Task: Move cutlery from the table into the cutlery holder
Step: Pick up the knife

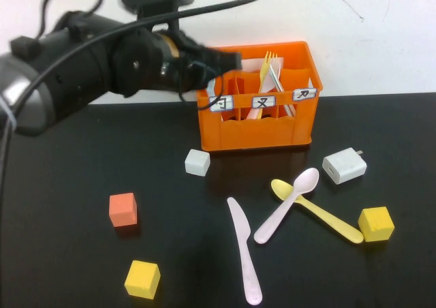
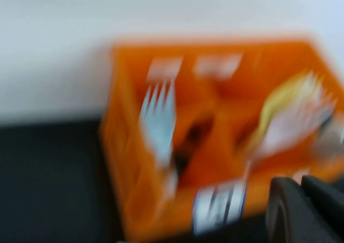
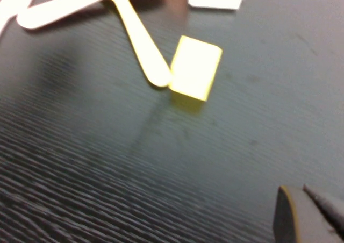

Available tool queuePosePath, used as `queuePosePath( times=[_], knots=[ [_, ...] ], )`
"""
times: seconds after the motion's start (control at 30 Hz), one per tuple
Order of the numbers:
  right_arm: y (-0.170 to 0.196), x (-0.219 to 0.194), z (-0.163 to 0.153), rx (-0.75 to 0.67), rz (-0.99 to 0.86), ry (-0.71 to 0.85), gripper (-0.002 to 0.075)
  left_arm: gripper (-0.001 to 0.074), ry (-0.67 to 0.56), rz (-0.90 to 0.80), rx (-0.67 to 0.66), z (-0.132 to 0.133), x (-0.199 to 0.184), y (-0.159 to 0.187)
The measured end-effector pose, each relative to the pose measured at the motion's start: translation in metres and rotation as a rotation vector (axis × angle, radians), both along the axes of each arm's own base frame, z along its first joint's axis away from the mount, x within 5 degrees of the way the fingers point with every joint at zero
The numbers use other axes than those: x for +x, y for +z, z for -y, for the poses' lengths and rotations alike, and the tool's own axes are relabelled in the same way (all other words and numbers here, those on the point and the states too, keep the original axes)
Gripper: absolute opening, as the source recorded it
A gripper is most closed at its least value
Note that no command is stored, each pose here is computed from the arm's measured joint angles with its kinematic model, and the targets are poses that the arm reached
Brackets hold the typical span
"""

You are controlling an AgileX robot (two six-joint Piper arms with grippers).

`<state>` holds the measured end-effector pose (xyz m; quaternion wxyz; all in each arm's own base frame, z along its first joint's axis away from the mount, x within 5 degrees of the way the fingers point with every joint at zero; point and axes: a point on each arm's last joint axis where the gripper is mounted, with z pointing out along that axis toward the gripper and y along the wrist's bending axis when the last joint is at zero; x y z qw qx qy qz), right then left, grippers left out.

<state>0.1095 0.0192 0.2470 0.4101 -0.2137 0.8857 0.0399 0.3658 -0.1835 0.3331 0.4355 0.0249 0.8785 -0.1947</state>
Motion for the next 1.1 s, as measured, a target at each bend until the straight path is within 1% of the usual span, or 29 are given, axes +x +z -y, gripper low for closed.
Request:
queuePosePath(
  times=[0.13,0.2,0.27,0.37,0.43,0.5,0.63,0.7,0.87,1.0,1.07,1.1],
  knots=[
    [0.002,0.000,-0.005,0.018,0.026,0.059,-0.0002,0.0003,-0.052,-0.225,0.078,-0.003,-0.018,-0.012],
    [0.003,0.000,-0.007,0.027,0.035,0.084,-0.0002,0.0001,-0.092,-0.329,0.083,-0.001,-0.025,-0.019],
    [0.004,0.000,-0.008,0.034,0.043,0.099,-0.0002,0.0000,-0.125,-0.423,0.059,0.003,-0.031,-0.026],
    [0.004,0.000,-0.009,0.036,0.048,0.110,-0.0002,0.0000,-0.186,-0.526,-0.013,0.012,-0.038,-0.041],
    [0.004,0.000,-0.009,0.034,0.049,0.115,-0.0002,0.0000,-0.233,-0.579,-0.054,0.022,-0.043,-0.053],
    [0.004,0.000,-0.010,0.036,0.051,0.116,-0.0002,0.0000,-0.271,-0.618,-0.066,0.034,-0.049,-0.063],
    [0.004,0.000,-0.010,0.035,0.053,0.119,-0.0002,0.0000,-0.334,-0.658,-0.034,0.058,-0.069,-0.084],
    [0.004,0.000,-0.010,0.033,0.053,0.121,-0.0002,0.0000,-0.335,-0.658,-0.016,0.068,-0.081,-0.095],
    [0.004,0.000,-0.010,0.032,0.054,0.122,-0.0002,0.0000,-0.289,-0.643,0.071,0.089,-0.108,-0.114],
    [0.004,-0.001,-0.010,0.035,0.046,0.130,-0.0002,0.0003,-0.230,-0.621,0.166,0.094,-0.121,-0.121],
    [0.004,-0.001,-0.011,0.040,0.044,0.130,-0.0002,0.0029,-0.201,-0.602,0.204,0.094,-0.123,-0.122],
    [0.004,-0.001,-0.011,0.040,0.043,0.132,-0.0002,0.0054,-0.184,-0.590,0.218,0.094,-0.123,-0.122]
  ],
)
